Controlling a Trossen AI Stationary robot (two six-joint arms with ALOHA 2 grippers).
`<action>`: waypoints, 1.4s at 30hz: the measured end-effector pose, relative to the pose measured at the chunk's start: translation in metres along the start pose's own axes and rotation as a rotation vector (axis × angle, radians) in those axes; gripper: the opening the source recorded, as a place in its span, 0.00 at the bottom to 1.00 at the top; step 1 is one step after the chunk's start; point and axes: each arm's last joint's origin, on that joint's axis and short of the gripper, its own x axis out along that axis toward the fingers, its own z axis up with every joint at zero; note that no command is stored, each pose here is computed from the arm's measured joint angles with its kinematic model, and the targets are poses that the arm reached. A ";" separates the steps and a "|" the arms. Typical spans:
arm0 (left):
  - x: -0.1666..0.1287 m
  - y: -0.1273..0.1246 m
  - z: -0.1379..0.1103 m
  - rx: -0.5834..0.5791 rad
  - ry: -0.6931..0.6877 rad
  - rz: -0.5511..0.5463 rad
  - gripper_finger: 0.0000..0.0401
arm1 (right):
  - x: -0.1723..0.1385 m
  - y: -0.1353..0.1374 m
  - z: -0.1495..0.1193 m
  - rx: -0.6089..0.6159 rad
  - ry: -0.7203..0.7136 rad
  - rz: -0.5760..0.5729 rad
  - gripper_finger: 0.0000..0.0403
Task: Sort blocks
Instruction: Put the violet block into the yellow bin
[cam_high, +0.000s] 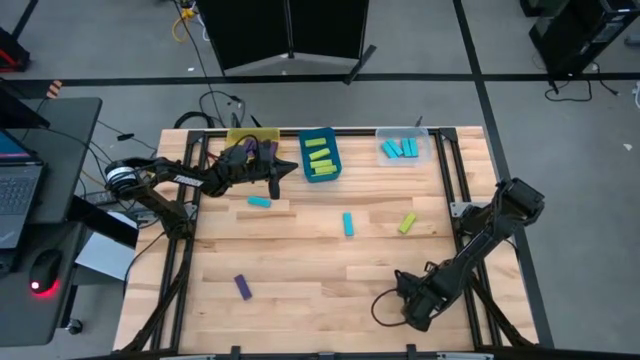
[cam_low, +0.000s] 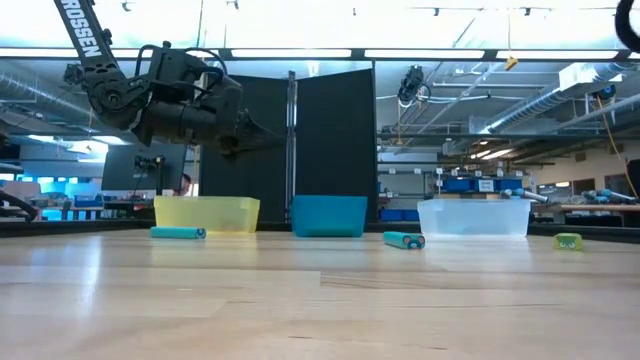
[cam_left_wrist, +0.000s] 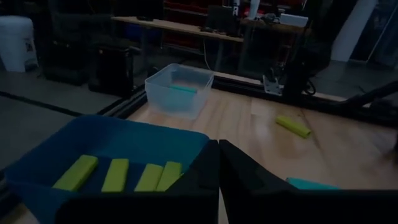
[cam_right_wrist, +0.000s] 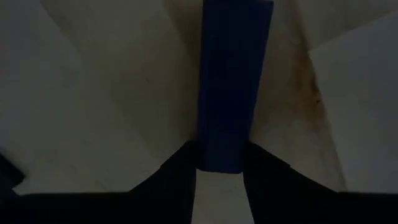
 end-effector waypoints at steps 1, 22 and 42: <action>0.000 0.000 0.000 -0.011 0.000 -0.001 0.02 | -0.001 -0.002 0.002 -0.005 -0.006 -0.005 0.29; 0.005 -0.007 0.007 -0.480 0.054 -0.207 0.03 | -0.078 -0.102 0.149 -0.113 -0.594 -0.239 0.29; 0.063 -0.023 0.048 -0.581 0.281 -0.237 0.52 | -0.101 -0.165 0.208 -0.410 -0.738 -0.369 0.29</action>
